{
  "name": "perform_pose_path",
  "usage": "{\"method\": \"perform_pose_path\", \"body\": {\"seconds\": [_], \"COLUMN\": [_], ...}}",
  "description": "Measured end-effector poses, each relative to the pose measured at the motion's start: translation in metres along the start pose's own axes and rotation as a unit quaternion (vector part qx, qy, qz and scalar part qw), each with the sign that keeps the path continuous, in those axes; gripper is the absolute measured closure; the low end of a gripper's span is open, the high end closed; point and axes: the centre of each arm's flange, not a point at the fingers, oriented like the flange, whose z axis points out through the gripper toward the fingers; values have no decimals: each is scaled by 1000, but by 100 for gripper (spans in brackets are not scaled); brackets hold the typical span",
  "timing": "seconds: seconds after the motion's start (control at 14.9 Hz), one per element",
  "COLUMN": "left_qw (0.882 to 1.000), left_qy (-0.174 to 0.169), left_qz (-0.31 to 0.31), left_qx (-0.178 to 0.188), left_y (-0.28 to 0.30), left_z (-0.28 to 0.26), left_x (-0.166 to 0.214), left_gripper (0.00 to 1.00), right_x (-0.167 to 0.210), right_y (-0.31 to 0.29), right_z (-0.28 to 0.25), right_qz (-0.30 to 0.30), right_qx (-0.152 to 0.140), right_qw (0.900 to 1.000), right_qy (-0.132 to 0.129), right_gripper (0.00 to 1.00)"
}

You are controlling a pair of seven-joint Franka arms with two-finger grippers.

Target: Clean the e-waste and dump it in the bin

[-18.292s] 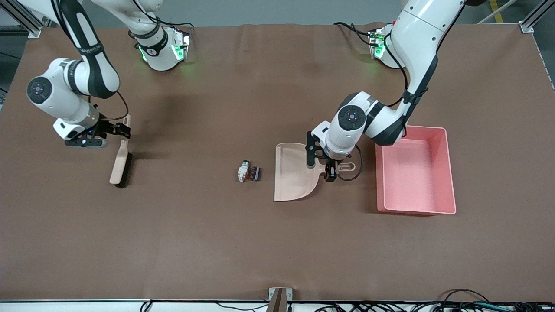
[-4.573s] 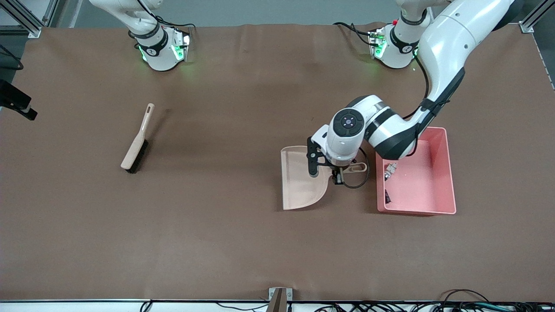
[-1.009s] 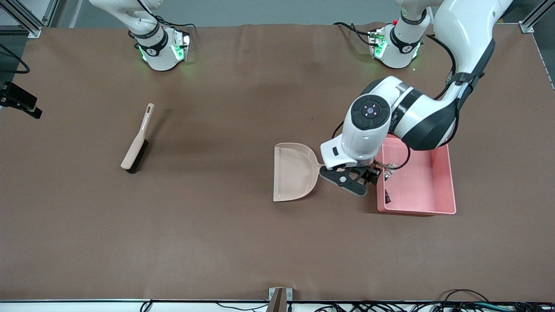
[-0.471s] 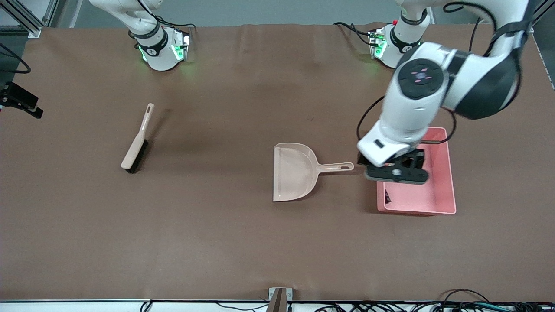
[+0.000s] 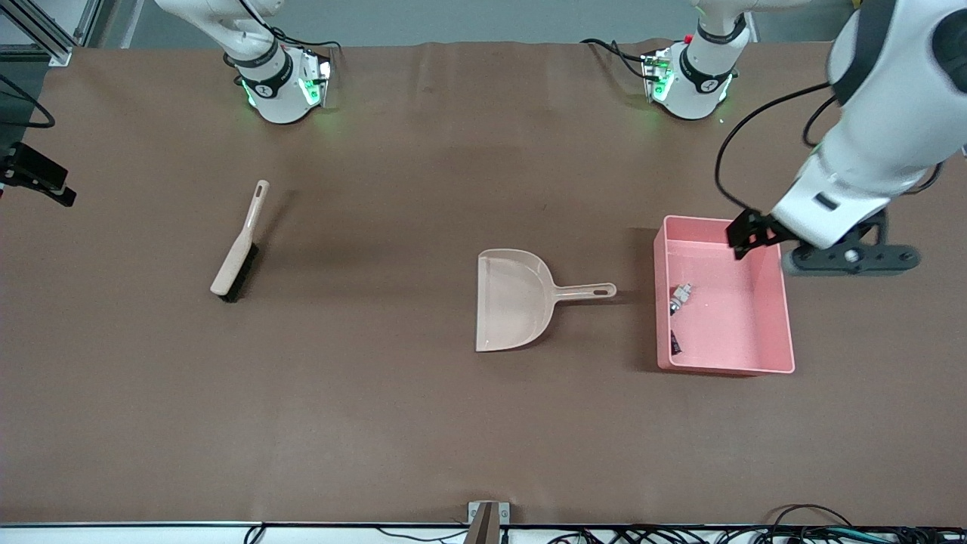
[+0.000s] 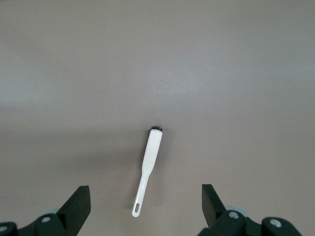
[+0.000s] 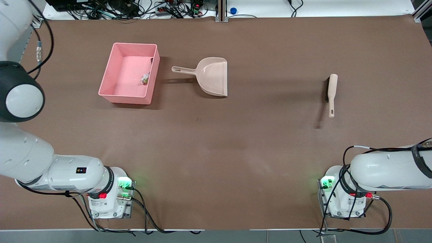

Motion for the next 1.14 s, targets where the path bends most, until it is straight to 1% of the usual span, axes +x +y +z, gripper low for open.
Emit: {"method": "perform_pose_path", "body": {"seconds": [0.34,0.47,0.67,0.87,1.01,1.14], "left_qw": [999,999,999,999,1000,1000], "left_qy": [-25,-26,-21,-12,-8,-9], "left_qz": [-14,-22,-25,-14,2,3], "left_qx": [-33,-39,-37,-32,-21,-18], "left_y": [-49,-65,-70,-72,-76,-77], "left_z": [-28,-34,-44,-55,-58,-57], "left_x": [-31,-44,-68,-86,-90,-90], "left_gripper": [0,0,0,0,0,0], "right_x": [0,0,0,0,0,0], "right_y": [0,0,0,0,0,0], "right_z": [0,0,0,5,9,10], "right_qz": [0,0,1,23,31,33], "right_qx": [0,0,0,1,1,1], "right_qw": [1000,1000,1000,1000,999,999], "right_qy": [0,0,0,-7,-11,-12], "right_gripper": [0,0,0,0,0,0]}}
